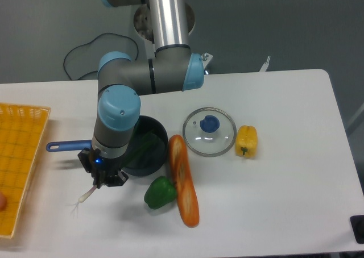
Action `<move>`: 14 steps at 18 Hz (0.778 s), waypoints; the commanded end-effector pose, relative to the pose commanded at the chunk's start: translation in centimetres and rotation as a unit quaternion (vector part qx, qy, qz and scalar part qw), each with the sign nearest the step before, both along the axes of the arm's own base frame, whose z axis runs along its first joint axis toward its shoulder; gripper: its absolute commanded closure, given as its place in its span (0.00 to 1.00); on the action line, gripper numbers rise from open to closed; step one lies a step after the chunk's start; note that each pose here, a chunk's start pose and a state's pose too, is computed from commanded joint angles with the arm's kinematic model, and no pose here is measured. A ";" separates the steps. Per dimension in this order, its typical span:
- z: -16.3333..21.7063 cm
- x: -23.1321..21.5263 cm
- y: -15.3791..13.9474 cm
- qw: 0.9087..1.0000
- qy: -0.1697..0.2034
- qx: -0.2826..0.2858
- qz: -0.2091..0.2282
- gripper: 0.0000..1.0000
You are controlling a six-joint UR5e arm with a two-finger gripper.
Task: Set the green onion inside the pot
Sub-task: 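Lower the green onion into the saucepan beside its rim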
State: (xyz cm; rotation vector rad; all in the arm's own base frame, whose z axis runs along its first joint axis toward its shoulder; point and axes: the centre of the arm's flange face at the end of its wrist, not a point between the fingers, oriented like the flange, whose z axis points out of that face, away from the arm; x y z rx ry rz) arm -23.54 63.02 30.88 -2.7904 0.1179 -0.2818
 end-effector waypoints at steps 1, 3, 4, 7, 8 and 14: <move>-0.1 0.0 0.0 1.000 0.000 -0.001 0.000 1.00; -0.4 -0.1 0.1 1.000 -0.001 -0.002 -0.001 1.00; -0.3 -0.1 0.1 1.000 0.000 0.000 -0.001 1.00; -0.3 0.0 0.2 1.000 0.002 0.007 -0.017 1.00; -0.2 0.1 0.2 1.000 -0.001 0.010 -0.019 1.00; 0.1 0.1 0.4 0.999 -0.004 0.025 -0.022 1.00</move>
